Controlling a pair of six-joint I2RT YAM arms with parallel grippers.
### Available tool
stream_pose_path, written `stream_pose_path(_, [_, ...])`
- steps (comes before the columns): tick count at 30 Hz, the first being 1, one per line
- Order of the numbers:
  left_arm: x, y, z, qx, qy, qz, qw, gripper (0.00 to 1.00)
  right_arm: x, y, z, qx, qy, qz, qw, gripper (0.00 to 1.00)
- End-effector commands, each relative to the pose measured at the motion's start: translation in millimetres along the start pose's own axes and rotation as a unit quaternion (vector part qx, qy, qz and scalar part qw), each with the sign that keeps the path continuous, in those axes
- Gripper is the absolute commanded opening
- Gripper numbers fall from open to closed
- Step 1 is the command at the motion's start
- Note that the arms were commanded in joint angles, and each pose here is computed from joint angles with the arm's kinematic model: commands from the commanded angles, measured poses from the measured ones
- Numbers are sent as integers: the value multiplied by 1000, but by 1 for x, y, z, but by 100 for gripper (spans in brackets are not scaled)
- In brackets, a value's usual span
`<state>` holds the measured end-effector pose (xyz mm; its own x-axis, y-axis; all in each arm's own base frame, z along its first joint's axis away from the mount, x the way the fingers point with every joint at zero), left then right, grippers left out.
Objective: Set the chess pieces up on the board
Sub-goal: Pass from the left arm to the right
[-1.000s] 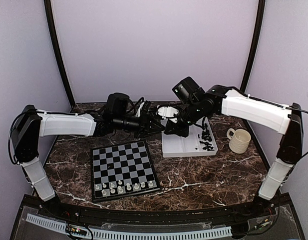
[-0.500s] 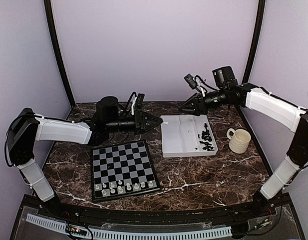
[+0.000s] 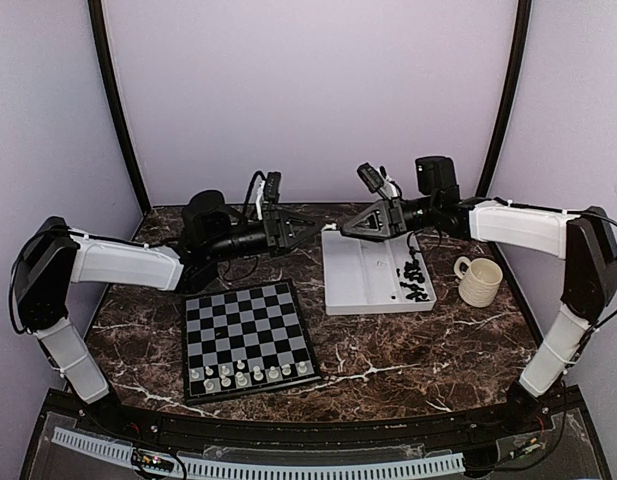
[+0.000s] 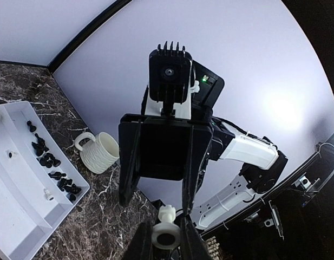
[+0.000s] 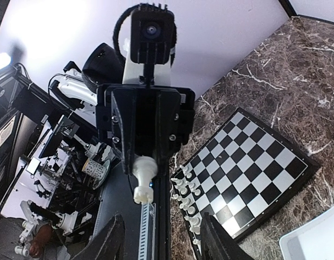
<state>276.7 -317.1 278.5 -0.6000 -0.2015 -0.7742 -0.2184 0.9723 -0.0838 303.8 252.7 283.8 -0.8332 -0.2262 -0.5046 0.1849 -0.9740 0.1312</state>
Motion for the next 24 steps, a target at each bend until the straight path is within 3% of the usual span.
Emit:
stream_pose_path(1, [-2,-3,-2,15,-4,-7,1000,12,-4,-1,11,-38,14,5,999,48])
stream_pose_path(18, [1,-11,-3,23,-2,-3,1000,11,-1,-10,0,4,6,2,1000,41])
stream_pose_path(24, [3,-15,0,25,5,0,1000,11,-1,-14,3,-6,10,8,1000,27])
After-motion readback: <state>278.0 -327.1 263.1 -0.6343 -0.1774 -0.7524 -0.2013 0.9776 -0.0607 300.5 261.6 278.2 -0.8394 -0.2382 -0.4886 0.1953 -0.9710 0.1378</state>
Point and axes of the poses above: each gripper's point midway between its finger pads, its own y axis back along the fingers, its own z axis along the line the jaws close on, x = y × z, the point moved 9 cm from there along y, back along the fingers, and after that the axes turned 13 degrees about -y, right-handed, at the moved point
